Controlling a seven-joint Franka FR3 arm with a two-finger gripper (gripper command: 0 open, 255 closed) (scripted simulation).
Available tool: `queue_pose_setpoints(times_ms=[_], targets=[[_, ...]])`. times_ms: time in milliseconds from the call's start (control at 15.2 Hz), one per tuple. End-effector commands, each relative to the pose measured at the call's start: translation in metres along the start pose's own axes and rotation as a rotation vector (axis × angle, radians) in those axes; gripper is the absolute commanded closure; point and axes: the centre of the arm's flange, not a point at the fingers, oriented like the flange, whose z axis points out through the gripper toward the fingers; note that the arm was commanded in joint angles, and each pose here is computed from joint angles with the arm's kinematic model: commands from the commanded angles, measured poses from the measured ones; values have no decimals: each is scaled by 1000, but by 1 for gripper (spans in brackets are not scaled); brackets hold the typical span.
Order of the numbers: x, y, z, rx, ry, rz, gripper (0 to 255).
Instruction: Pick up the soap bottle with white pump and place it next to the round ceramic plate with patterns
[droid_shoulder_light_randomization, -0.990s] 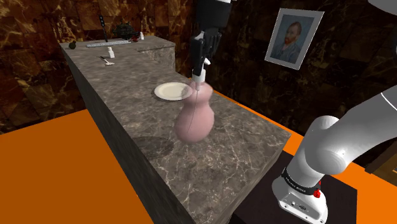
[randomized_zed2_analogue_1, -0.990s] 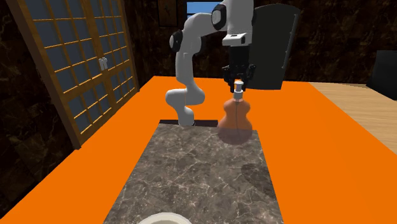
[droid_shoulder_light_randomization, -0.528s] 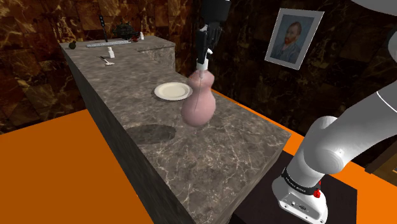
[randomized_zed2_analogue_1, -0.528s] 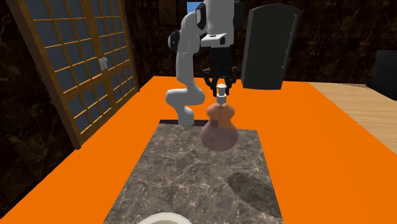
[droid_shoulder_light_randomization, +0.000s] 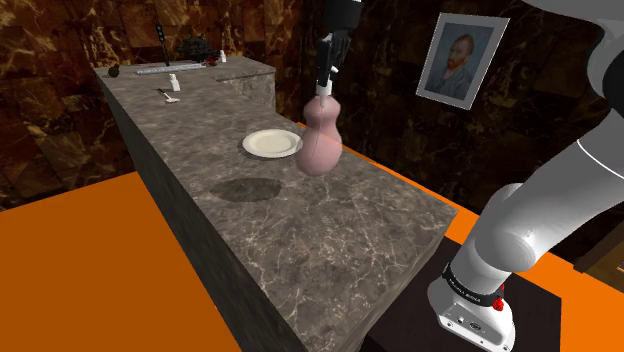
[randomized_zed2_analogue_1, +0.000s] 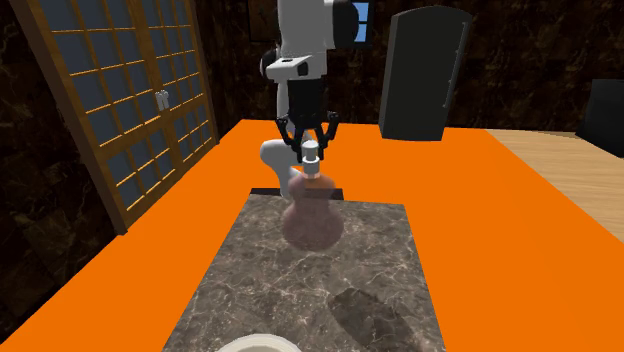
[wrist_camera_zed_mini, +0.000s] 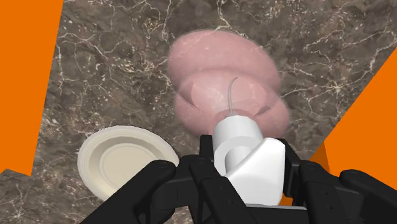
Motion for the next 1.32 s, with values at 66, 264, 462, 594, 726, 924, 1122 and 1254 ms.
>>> queue_pose_setpoints(times_ms=[66,264,462,594,726,924,1122,1254], targets=[[7,40,6,-1,1,-1,255],[4,40,22,-1,1,-1,255],[2,41,38,-1,1,-1,255],[1,41,48,-1,1,-1,255],[-1,41,58,-1,1,-1,255],[-3,41,74,-1,1,-1,255],[-3,41,75,-1,1,-1,255],[-3,41,75,-1,1,-1,255]])
